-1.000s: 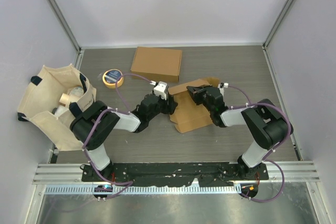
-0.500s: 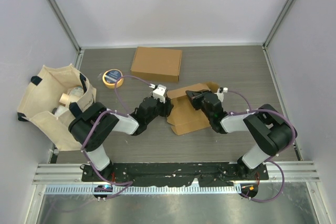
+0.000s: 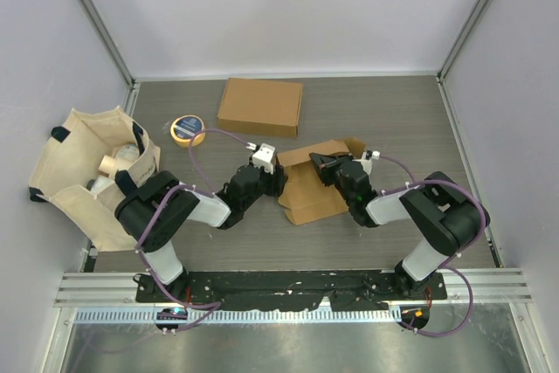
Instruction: Fold the paper box
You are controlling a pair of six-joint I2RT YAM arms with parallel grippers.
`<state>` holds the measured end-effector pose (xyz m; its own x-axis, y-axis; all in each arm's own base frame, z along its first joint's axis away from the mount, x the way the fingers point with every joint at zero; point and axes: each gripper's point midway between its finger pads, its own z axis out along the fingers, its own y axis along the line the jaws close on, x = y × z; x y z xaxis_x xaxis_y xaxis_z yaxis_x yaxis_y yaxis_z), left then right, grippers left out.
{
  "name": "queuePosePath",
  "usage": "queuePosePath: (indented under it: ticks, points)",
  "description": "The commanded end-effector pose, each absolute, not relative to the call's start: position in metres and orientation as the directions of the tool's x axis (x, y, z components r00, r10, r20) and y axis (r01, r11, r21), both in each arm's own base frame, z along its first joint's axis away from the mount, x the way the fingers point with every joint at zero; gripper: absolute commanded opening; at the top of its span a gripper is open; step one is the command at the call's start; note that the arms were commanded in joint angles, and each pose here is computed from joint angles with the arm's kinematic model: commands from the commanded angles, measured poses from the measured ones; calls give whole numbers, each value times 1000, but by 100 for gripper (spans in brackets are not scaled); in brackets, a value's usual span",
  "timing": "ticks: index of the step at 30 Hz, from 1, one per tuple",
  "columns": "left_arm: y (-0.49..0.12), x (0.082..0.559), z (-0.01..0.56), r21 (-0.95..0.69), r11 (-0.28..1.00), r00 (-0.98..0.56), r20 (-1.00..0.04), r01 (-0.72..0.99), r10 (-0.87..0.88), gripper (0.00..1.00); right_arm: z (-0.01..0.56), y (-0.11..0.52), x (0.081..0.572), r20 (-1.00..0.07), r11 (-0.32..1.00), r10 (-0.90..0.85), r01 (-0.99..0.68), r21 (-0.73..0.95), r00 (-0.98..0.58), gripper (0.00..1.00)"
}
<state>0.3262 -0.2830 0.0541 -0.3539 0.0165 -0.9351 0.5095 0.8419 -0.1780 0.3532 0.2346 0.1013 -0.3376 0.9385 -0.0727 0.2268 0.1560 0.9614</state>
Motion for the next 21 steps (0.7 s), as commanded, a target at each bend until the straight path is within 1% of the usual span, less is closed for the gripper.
queuePosePath:
  ticks: [1,4,7,8,9,10,12,14,18,21]
  points:
    - [-290,345,81,-140,863,-244,-970,486,-20,54,64,230,338,-87,216,933,349,912,-349,1]
    - [-291,346,79,-113,871,-226,-974,478,-2,48,68,235,338,-35,174,939,385,906,-342,1]
    - [-288,348,77,-94,892,-217,-976,442,4,48,69,240,336,-4,155,942,425,892,-336,1]
    - [-288,348,77,-89,894,-213,-977,439,8,48,62,239,331,-10,172,943,460,871,-333,1]
    - [-289,347,74,-77,894,-211,-977,442,20,48,63,239,332,-4,166,945,466,869,-328,1]
    - [-289,347,73,-72,894,-209,-978,443,24,52,67,240,334,-4,162,945,456,875,-328,1]
    - [-288,347,72,-77,901,-213,-977,428,18,55,64,236,333,-23,180,948,475,861,-318,1]
    - [-287,348,74,-84,905,-213,-977,417,7,56,60,238,331,-18,183,946,488,853,-324,1]
    - [-273,359,73,-85,952,-209,-978,293,-23,50,52,239,326,7,165,948,507,846,-320,1]
    - [-272,367,77,-91,967,-194,-980,237,-44,45,52,241,323,17,158,947,513,844,-319,1]
